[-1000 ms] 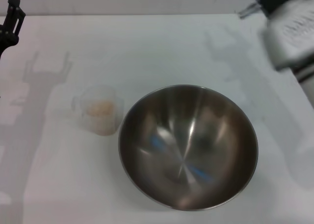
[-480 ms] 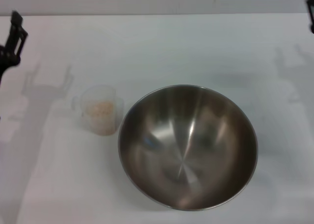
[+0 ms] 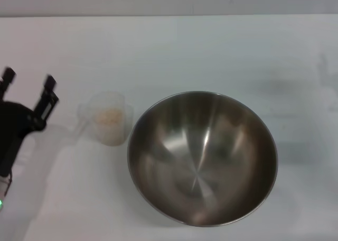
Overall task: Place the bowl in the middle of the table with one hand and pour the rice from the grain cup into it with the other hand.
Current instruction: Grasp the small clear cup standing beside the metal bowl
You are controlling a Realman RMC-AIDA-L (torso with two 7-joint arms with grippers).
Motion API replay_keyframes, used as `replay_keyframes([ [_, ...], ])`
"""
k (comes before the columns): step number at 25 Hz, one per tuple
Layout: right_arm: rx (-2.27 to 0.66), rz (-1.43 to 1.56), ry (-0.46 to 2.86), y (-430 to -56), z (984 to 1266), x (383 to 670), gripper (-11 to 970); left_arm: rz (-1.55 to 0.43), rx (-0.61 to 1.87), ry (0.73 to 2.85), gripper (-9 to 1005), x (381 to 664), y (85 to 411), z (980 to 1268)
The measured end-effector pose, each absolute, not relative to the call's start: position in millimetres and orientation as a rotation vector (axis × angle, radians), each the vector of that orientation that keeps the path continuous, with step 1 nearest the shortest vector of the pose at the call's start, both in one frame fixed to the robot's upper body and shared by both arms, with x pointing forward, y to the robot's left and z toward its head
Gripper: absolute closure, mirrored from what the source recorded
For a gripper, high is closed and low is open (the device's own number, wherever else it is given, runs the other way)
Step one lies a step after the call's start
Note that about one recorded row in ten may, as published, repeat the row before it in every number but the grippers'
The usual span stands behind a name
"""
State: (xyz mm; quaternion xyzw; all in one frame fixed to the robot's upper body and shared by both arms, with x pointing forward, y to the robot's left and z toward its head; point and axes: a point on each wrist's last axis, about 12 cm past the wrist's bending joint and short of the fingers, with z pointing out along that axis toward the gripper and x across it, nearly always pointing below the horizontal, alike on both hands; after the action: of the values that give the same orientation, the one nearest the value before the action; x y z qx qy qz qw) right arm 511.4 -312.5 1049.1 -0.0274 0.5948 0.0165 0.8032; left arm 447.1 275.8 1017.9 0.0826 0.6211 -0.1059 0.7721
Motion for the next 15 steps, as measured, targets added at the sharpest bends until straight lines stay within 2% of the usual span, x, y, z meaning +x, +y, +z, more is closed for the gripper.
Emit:
replay_keyframes([
  [3, -0.069, 0.025, 1.281, -313.2, 1049.9, 517.5, 454, -0.257, 0.242, 1.403, 182, 430.7, 273.6, 1006.9],
  [8, -0.067, 0.015, 1.279, -315.6, 1051.5, 520.8, 454, -0.274, 0.272, 1.441, 182, 419.1, 272.2, 999.9],
  [15, -0.064, 0.008, 1.281, -316.8, 1052.3, 523.6, 454, -0.290, 0.313, 1.511, 182, 418.4, 267.5, 991.2],
])
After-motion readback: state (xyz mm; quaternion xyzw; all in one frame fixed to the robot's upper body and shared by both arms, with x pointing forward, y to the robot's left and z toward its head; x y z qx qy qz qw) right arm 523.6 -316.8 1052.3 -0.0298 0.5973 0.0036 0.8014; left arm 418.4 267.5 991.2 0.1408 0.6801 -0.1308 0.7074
